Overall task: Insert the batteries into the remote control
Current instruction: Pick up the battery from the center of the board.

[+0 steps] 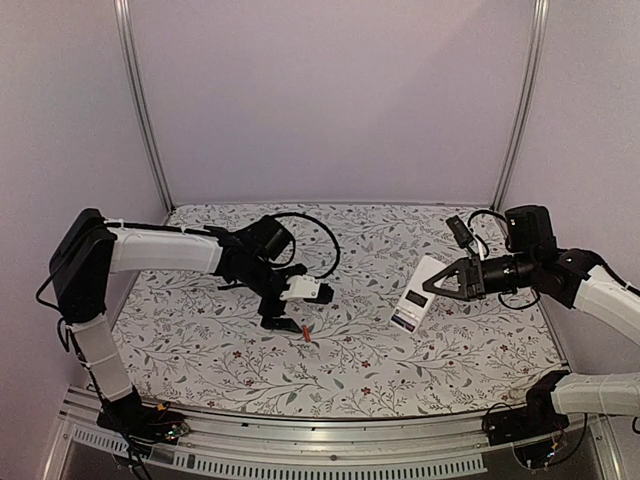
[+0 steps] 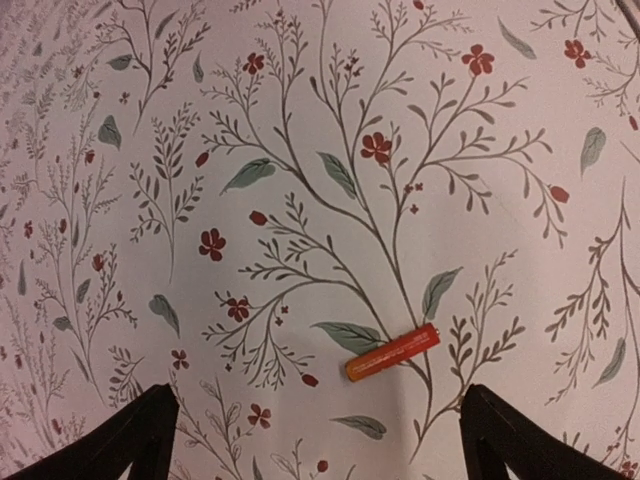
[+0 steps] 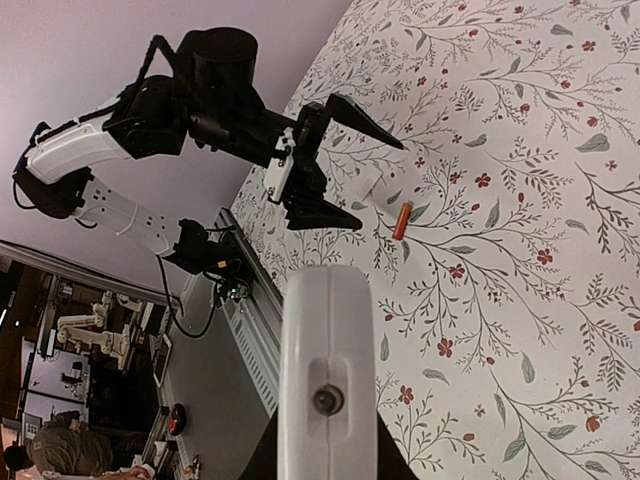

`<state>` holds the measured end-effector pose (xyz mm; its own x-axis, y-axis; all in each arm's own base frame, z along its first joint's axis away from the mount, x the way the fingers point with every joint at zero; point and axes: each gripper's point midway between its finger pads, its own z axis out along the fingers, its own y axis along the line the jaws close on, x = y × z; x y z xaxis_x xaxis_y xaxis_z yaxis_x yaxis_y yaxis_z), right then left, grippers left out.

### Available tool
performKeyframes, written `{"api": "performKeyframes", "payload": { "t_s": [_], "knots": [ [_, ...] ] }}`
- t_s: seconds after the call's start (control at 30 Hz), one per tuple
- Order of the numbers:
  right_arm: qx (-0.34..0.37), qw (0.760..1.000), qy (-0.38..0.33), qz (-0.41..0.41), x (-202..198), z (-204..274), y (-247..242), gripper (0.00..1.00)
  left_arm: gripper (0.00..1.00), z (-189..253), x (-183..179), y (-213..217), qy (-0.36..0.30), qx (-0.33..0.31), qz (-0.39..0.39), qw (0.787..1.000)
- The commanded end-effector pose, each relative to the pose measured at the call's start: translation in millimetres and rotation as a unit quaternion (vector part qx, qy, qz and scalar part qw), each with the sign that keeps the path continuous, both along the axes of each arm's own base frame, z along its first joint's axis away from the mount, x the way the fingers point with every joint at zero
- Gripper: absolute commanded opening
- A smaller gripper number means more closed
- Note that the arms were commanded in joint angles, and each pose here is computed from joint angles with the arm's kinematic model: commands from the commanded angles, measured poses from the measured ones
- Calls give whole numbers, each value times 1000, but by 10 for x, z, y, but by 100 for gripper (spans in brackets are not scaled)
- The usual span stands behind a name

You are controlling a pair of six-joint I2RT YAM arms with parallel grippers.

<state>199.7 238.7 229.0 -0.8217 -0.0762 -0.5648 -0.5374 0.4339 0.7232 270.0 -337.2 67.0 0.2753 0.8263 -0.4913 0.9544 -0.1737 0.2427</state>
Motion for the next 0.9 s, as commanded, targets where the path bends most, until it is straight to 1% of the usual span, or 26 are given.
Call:
{"api": "performKeyframes", "payload": {
  "t_s": [0.0,0.07,0.23,0.3,0.6,0.8,0.87],
  "knots": [
    [3,1000,2,0,4,-32,-15,0,97,-145,-114,-26,8,34,-62,997],
    [3,1000,3,-1,-1,-36,-18,0,92,-212,-128,-21,9,51,-74,996],
    [3,1000,6,0,-2,-52,-17,0,80,-322,-195,-56,16,69,-93,993],
    [3,1000,6,0,-5,-54,-18,0,76,-377,-209,-43,15,80,-98,992],
    [2,1000,8,1,11,-60,-10,0,52,-519,-218,-54,6,104,-112,988],
    [2,1000,9,2,13,-62,-7,0,40,-605,-192,-49,3,125,-115,985],
    [1,1000,9,2,17,-66,-9,0,32,-628,-178,-51,3,131,-110,985]
  ]
}}
